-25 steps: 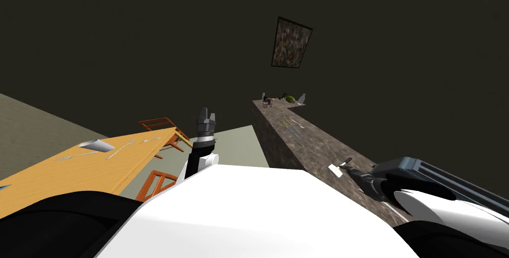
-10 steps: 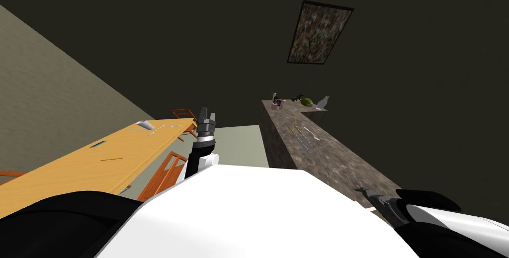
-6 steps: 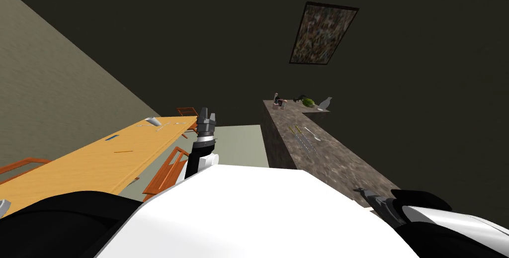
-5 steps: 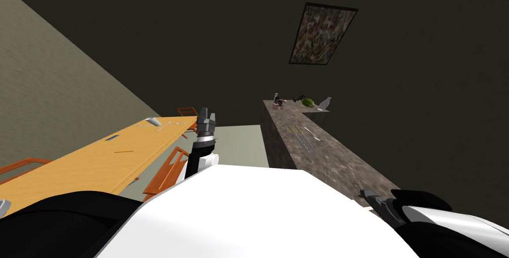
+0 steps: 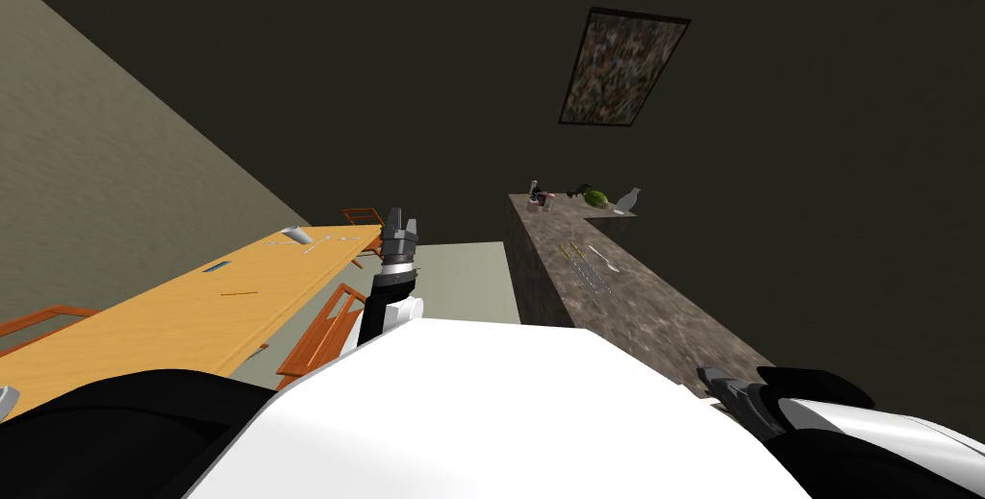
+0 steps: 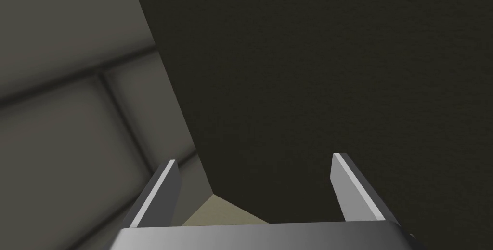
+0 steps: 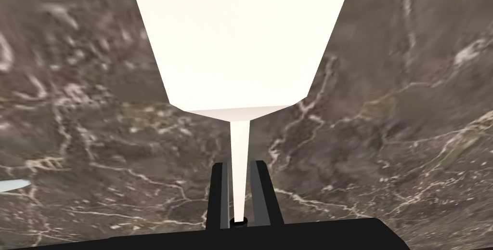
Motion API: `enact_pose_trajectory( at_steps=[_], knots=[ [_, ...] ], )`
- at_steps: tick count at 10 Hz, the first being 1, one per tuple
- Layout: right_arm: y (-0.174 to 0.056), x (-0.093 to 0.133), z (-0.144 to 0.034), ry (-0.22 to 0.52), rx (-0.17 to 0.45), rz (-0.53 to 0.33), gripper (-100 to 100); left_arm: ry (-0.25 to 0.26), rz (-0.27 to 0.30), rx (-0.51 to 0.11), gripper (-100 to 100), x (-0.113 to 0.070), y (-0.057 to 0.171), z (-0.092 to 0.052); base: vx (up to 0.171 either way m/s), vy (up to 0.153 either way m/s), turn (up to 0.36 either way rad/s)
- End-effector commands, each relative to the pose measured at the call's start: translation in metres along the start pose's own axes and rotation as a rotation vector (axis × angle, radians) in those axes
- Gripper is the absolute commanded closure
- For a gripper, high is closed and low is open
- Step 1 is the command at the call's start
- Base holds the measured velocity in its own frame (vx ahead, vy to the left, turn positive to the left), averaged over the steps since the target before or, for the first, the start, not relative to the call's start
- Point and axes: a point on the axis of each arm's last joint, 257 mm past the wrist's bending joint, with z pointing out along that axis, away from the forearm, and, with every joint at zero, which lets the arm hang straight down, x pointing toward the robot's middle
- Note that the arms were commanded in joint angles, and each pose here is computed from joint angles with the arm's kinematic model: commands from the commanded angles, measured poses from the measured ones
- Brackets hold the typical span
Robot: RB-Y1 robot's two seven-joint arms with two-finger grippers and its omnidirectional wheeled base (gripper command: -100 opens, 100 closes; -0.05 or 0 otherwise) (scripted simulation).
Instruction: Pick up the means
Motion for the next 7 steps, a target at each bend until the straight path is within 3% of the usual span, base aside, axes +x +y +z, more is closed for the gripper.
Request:
enact_pose_trajectory(
  at_steps=[1,7],
  knots=[
    [0.001,-0.004,-0.002,0.000,-0.003,-0.014,100,0.000,0.000,0.000,0,0.000,0.000,0.000,0.043,0.008,-0.133],
    [0.005,-0.017,-0.013,0.002,-0.018,-0.072,100,0.000,0.000,0.000,0,0.000,0.000,0.000,0.063,0.037,-0.109]
  ],
)
